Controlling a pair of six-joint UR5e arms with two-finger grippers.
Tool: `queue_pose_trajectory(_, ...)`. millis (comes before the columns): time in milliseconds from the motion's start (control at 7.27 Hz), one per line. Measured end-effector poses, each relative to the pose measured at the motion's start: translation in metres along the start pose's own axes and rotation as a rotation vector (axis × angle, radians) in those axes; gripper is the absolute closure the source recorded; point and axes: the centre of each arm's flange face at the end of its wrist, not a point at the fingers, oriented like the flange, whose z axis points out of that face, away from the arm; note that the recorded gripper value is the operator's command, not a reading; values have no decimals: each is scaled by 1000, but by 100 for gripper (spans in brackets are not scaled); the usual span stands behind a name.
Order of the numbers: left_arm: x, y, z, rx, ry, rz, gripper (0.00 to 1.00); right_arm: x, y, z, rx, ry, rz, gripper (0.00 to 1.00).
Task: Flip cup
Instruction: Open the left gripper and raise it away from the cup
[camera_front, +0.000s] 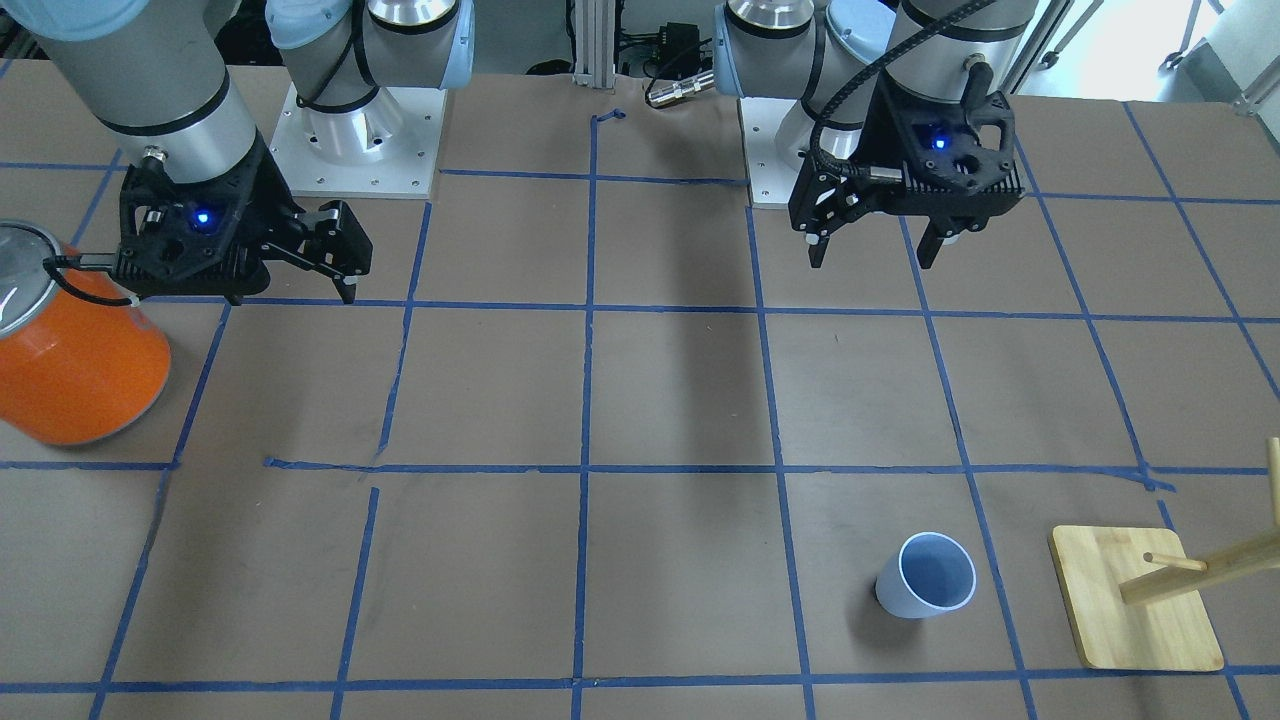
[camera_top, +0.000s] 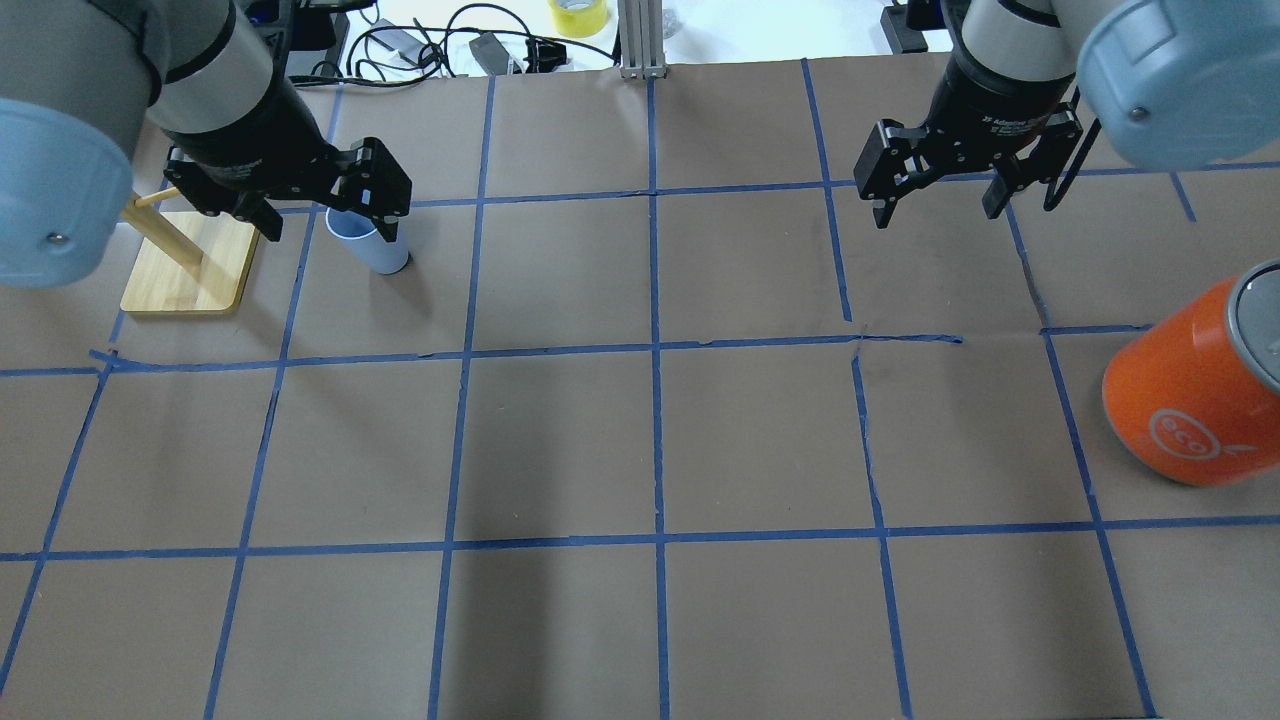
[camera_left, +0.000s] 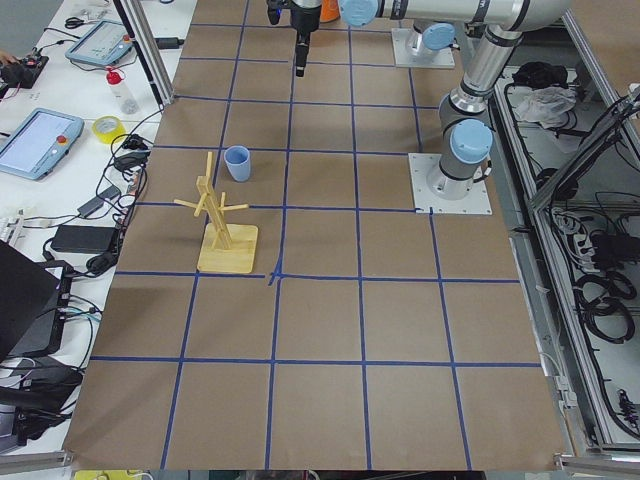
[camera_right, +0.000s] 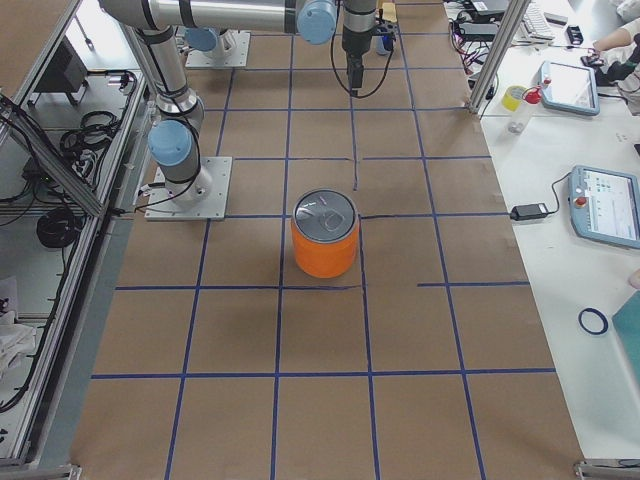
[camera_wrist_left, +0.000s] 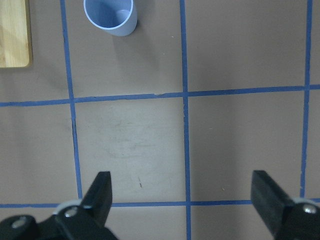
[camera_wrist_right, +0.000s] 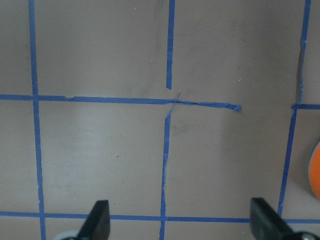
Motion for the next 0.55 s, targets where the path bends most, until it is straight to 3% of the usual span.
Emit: queue_pose_trajectory(550,-9,-47,-23,-6,6,-26,0,3,2,1,-19,25,1,0)
